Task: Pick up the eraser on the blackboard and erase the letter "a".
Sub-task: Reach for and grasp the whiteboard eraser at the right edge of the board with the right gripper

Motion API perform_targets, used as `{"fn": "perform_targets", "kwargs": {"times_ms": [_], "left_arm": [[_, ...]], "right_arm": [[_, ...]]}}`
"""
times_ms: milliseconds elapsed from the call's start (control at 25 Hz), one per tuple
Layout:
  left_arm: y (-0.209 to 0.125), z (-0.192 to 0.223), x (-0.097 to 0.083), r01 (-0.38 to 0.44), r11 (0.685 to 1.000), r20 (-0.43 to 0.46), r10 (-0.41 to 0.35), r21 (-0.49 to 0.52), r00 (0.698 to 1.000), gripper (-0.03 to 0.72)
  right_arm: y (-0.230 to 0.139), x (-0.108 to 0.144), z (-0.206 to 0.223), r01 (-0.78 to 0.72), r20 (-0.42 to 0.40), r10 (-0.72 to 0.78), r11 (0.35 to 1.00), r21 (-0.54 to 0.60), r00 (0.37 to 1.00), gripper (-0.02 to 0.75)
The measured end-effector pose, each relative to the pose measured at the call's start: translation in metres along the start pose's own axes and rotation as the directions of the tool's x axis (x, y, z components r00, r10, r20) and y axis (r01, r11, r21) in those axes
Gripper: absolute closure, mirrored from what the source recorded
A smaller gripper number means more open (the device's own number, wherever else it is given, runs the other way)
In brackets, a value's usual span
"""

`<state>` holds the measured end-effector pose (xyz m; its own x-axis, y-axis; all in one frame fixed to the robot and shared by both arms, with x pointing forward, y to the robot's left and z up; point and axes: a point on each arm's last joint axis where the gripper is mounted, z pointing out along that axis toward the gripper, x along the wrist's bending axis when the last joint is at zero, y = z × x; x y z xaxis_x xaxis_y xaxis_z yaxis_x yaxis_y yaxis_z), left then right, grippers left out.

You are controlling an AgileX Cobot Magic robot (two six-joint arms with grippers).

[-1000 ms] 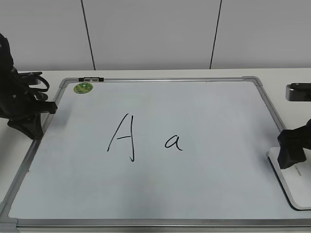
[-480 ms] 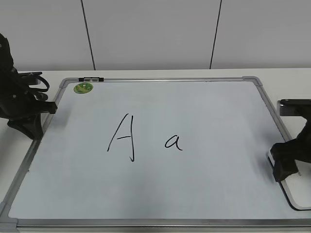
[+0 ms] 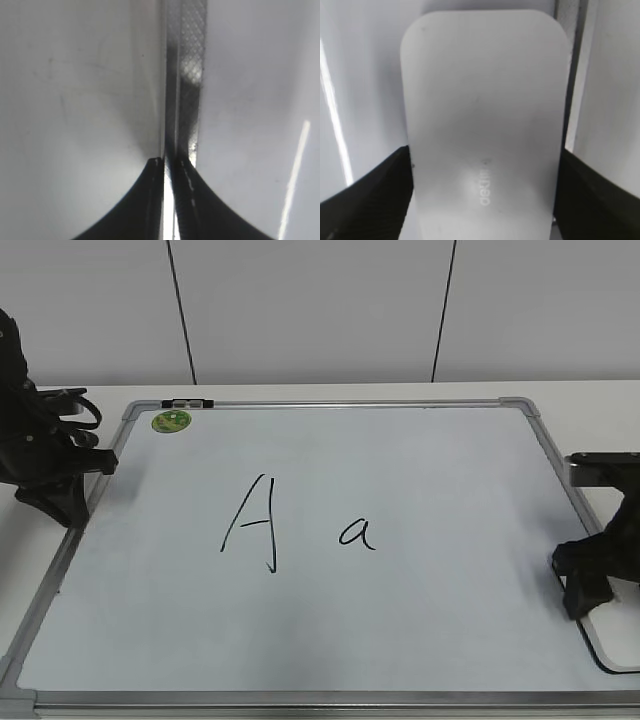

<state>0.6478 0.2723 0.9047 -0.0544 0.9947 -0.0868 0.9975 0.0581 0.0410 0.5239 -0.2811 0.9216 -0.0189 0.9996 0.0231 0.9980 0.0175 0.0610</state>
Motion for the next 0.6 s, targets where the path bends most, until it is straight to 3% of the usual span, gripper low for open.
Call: {"fn": "perform_targets", "kwargs": {"times_ms": [160, 600], "left_arm": [[0.0, 0.0, 0.0, 0.0, 1.0, 0.0, 0.0, 0.0, 1.0, 0.634], [0.0, 0.0, 0.0, 0.0, 1.0, 0.0, 0.0, 0.0, 1.0, 0.634]], "right_arm": [[0.0, -0.0005, 0.0, 0.006, 0.006, -0.006, 1.0, 0.0, 1.0, 0.202], [0.0, -0.0005, 0.0, 0.006, 0.006, -0.006, 1.0, 0.0, 1.0, 0.212]]}}
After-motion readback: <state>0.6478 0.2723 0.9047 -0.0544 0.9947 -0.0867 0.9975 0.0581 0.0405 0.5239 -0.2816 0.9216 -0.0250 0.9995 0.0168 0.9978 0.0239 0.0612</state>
